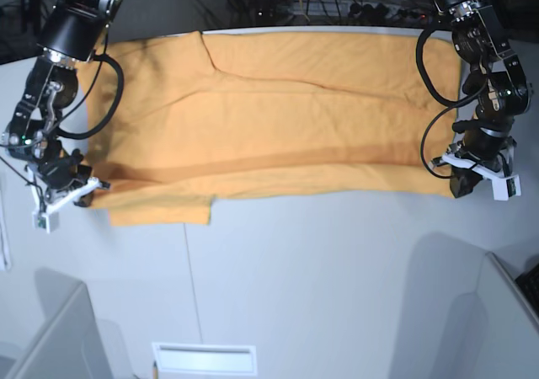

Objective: Fold the T-shirt properly
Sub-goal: 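Lift the hem with both grippers and fold it toward the collar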

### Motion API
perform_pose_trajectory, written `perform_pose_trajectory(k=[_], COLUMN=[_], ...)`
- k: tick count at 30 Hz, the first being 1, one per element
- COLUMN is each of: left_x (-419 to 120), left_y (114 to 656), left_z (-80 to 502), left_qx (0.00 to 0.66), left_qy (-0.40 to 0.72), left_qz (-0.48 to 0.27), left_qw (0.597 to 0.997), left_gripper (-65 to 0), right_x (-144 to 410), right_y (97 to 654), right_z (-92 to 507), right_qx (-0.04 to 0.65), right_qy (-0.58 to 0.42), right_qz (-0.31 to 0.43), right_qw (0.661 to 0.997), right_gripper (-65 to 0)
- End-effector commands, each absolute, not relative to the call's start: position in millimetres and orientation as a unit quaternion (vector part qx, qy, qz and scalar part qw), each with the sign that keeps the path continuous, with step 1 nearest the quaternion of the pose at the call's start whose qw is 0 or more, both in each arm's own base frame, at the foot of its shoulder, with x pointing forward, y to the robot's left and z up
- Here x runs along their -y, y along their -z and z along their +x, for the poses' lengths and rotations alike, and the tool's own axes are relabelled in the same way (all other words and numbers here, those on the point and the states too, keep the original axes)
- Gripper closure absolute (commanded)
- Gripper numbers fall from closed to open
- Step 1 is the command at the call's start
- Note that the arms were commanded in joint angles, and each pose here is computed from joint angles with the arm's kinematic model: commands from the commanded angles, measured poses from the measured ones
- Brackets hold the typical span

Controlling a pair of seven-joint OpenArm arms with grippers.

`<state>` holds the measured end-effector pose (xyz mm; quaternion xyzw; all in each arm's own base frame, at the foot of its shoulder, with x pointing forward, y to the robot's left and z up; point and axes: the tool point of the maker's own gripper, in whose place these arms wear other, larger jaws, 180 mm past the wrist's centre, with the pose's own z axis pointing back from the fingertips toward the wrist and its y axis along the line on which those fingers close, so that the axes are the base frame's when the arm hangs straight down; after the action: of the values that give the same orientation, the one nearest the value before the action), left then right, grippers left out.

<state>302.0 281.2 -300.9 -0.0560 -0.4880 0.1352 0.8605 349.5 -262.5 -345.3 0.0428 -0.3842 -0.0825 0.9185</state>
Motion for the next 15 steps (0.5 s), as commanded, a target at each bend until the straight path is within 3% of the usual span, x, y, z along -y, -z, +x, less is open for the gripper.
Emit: perform_pose_trajectory(k=[1,15], left_x=[-284,-282], left_y=[291,292], left_z=[302,281], left_qx=[0.501,0.491], left_qy=[-0.128,-0.105], left_qz=[-0.049,-0.034], left_qw=[0.855,0.864], left_gripper=[0.0,0.0], right_x=[266,265], right_y=[328,325], right_z=[356,304], right_qx=[0.410,0.407], right_qy=[0.075,0.089], right_qz=[0.036,0.016], right_qw=[0.908,0.909], right_gripper=[0.0,0.0])
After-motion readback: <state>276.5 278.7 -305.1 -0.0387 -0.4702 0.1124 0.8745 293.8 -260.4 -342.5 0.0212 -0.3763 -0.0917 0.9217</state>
